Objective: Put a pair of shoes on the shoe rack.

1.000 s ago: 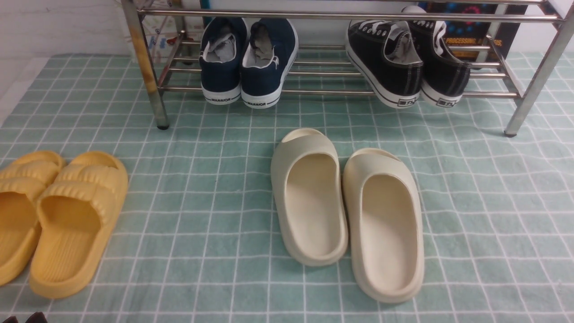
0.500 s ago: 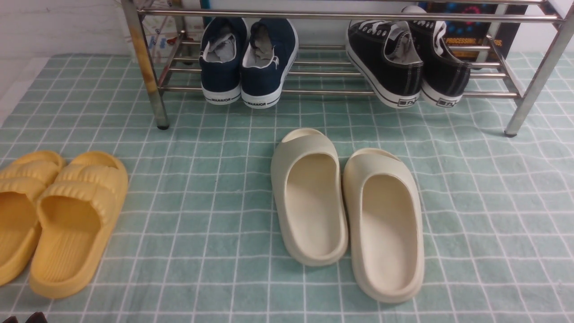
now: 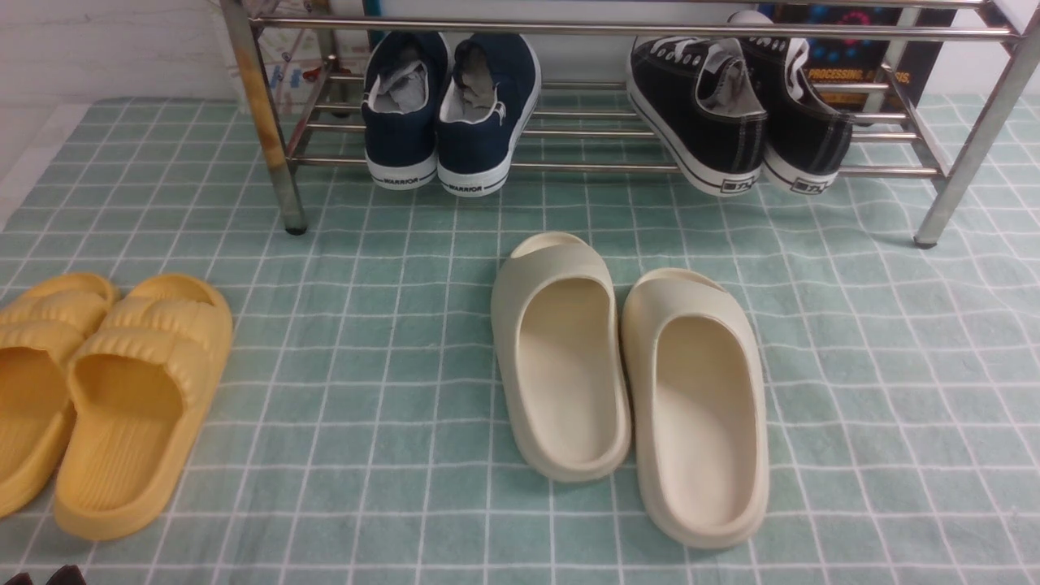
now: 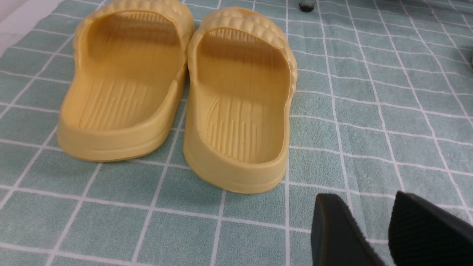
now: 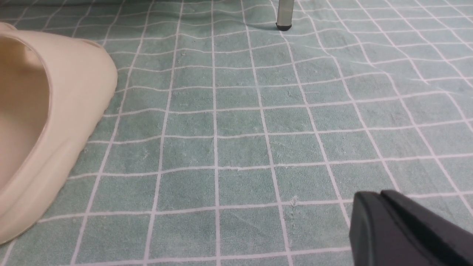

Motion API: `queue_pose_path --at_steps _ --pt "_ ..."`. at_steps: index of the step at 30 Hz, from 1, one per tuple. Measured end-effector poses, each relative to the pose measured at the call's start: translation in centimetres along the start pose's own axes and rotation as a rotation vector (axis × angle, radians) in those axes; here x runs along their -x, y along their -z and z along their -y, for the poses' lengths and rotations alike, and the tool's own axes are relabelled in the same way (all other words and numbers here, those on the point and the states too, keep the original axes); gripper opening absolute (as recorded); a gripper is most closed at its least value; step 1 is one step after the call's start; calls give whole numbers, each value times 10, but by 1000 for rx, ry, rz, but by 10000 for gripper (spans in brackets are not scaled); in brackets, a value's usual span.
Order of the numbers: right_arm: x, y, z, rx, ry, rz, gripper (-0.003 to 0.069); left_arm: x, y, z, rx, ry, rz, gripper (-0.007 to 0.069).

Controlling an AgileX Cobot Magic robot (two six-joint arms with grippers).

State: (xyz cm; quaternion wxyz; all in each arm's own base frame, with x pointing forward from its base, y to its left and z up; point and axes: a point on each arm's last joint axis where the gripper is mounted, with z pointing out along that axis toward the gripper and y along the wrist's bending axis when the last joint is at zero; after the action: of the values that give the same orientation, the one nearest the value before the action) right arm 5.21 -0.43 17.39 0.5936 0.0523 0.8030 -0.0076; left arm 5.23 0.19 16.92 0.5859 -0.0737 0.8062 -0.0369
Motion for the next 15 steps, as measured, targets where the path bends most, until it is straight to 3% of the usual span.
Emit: queue_pose_path --at_steps 15 --pt "0 0 0 0 0 0 76 0 0 0 0 0 0 238"
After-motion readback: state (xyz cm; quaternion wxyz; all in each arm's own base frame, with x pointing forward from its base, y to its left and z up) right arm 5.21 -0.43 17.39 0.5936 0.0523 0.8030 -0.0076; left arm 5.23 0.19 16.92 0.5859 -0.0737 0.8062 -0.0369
